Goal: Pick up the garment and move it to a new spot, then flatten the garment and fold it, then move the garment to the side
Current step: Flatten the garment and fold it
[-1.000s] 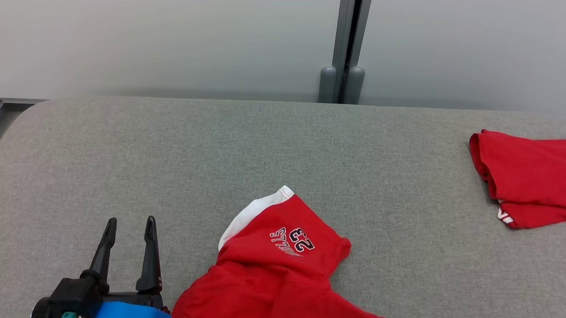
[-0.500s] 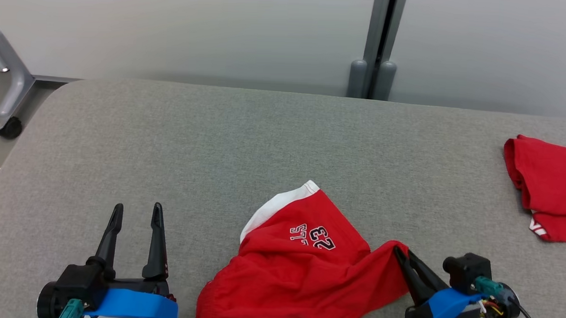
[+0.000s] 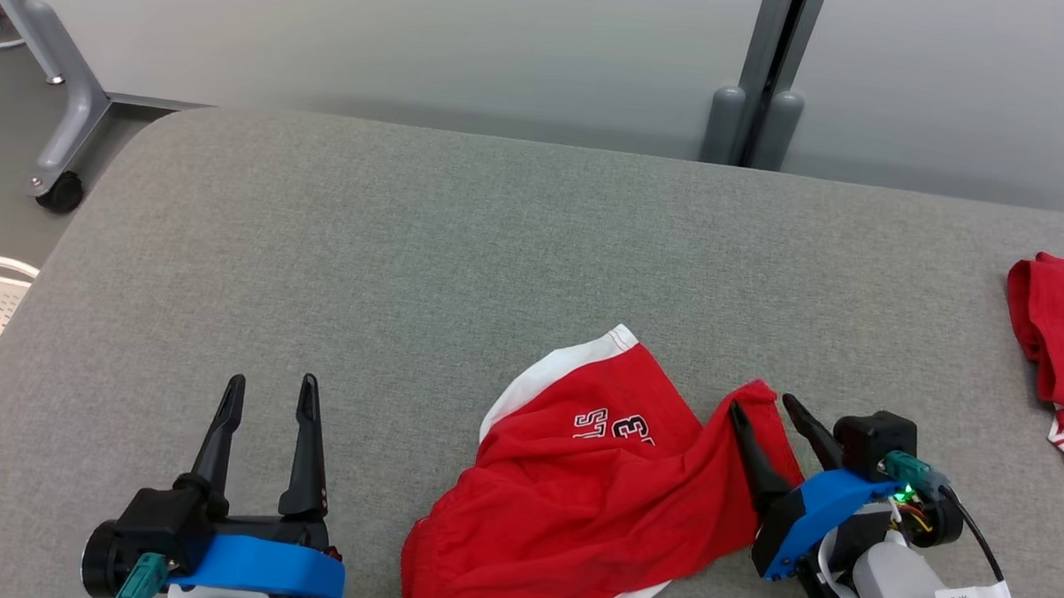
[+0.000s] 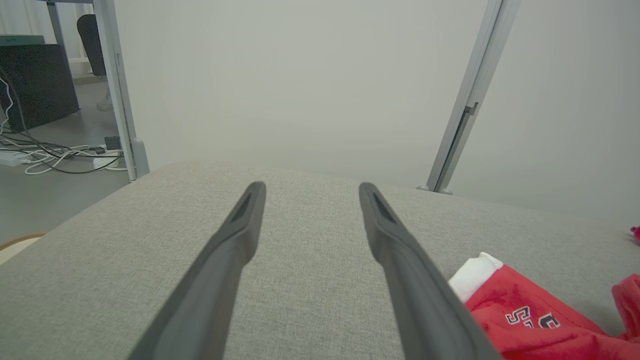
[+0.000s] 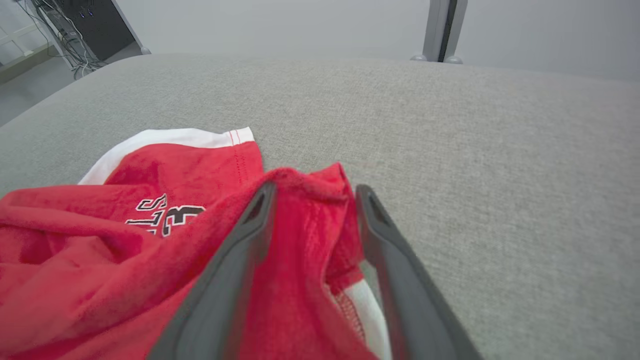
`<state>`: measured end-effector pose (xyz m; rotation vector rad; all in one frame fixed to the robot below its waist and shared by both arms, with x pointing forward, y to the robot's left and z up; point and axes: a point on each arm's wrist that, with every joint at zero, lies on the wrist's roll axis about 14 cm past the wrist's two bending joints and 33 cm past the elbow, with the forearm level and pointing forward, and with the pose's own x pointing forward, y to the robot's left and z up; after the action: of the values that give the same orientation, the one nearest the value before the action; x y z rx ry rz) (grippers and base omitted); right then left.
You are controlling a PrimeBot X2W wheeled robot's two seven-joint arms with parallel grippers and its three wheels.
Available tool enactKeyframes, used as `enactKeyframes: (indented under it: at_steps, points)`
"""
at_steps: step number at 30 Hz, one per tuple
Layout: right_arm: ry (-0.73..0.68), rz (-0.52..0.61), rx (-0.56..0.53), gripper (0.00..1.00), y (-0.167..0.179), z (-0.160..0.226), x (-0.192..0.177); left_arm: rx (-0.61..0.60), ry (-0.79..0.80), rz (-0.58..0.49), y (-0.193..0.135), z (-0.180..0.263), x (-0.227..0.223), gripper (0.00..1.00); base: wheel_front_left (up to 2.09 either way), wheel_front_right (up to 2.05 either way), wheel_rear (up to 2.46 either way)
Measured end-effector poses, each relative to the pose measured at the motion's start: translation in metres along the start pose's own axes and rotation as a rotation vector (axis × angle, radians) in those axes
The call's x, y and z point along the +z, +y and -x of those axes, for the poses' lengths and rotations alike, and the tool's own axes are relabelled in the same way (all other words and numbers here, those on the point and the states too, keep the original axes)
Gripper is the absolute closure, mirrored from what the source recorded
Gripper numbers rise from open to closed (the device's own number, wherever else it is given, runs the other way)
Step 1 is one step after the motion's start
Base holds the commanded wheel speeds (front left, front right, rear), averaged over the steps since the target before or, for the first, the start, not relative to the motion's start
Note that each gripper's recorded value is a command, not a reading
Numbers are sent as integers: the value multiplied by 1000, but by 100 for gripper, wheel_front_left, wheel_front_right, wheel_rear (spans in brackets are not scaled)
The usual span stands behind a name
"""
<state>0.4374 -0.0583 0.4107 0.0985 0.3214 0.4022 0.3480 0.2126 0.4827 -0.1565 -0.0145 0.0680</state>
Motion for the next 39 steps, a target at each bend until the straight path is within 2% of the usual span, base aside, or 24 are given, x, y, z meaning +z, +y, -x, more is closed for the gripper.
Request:
enactKeyframes:
  at_steps: [6, 16, 21, 26, 34, 39]
  points:
    - [-91, -15, -54, 0, -18, 18, 11, -29, -1, -5, -9, -2, 0, 0, 0, 0, 0]
    - [-275, -60, -194, 0, -54, 89, 35, -89, -7, -11, -27, -5, 1, 0, 0, 0, 0]
    - [-325, -70, -237, 0, -52, 118, 38, -101, -7, -10, -30, -6, 1, 0, 0, 0, 0]
    - [-324, -76, -242, 0, -45, 132, 33, -104, -5, -17, -30, -5, 0, 0, 0, 0, 0]
    - [-319, -76, -238, 0, -41, 133, 34, -125, 15, -30, -36, -9, -7, 0, 0, 0, 0]
    - [-325, -77, -246, 0, -45, 131, 37, -190, -12, -45, -57, -34, 1, 0, 0, 0, 0]
